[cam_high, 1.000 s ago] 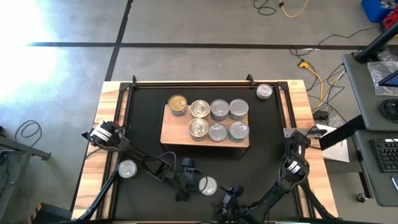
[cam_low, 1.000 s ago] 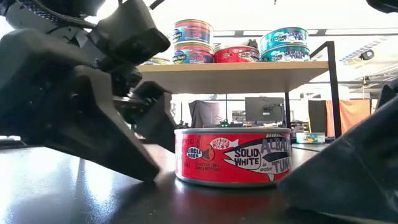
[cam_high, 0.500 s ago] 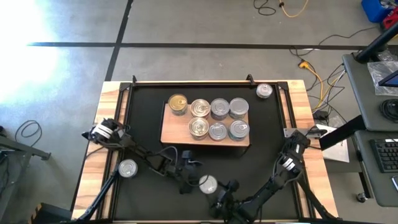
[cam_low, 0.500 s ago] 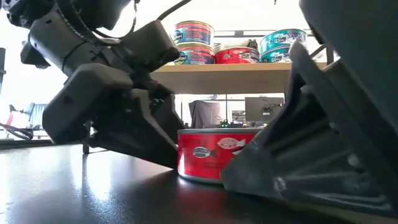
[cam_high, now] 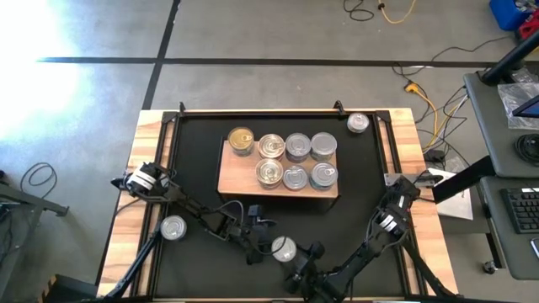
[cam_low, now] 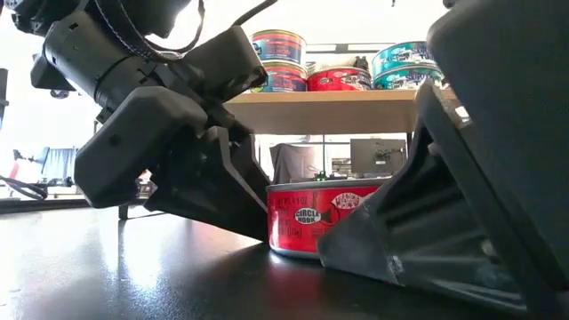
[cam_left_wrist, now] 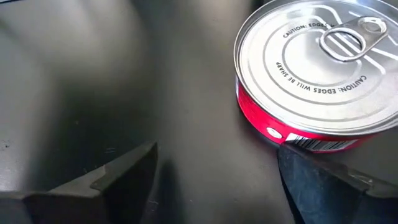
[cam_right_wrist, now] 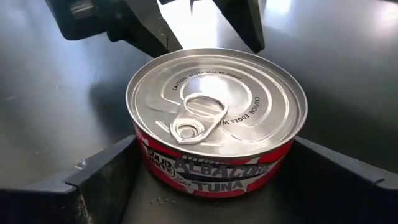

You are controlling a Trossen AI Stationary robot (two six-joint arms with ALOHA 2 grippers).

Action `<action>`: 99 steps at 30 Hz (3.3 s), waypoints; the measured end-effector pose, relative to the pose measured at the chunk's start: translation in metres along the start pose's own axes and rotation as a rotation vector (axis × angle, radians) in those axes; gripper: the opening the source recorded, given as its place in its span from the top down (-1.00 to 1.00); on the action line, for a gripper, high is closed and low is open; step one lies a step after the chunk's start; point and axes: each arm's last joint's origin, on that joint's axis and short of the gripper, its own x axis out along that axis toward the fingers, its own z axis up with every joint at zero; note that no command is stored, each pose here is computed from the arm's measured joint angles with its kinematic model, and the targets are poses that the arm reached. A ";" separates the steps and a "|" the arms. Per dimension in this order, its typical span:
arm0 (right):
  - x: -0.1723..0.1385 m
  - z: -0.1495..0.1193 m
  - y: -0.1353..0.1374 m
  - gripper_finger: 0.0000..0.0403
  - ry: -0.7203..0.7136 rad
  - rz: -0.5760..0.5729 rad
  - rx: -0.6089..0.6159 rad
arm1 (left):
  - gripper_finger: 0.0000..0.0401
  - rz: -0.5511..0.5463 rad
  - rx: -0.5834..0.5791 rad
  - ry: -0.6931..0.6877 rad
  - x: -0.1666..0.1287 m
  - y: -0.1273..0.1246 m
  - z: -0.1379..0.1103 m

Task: Stack canned seafood by type on shelf
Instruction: Stack the red tuna can on top of the red tuna can on the shelf

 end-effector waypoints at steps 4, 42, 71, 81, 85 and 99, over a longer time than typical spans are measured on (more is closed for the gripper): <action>0.005 -0.010 0.000 -0.89 -0.035 -0.012 0.034 | -0.59 0.008 -0.030 -0.008 0.000 0.000 0.000; 0.007 -0.007 0.000 -0.99 -0.003 -0.021 0.059 | -0.59 -0.052 -0.013 -0.037 -0.005 -0.015 0.003; 0.018 -0.002 0.000 -0.86 -0.046 -0.041 0.079 | -0.59 -0.082 -0.003 -0.066 -0.008 -0.025 0.008; 0.006 0.007 0.005 -0.86 -0.023 -0.003 0.163 | -0.59 -0.084 -0.022 -0.058 -0.051 -0.016 0.024; -0.008 0.020 0.005 -0.84 0.001 0.025 0.165 | -0.59 -0.148 -0.077 -0.129 -0.097 -0.015 0.046; -0.060 0.161 -0.029 -0.84 -0.015 0.097 0.054 | -0.59 -0.276 -0.232 -0.249 -0.218 0.016 0.085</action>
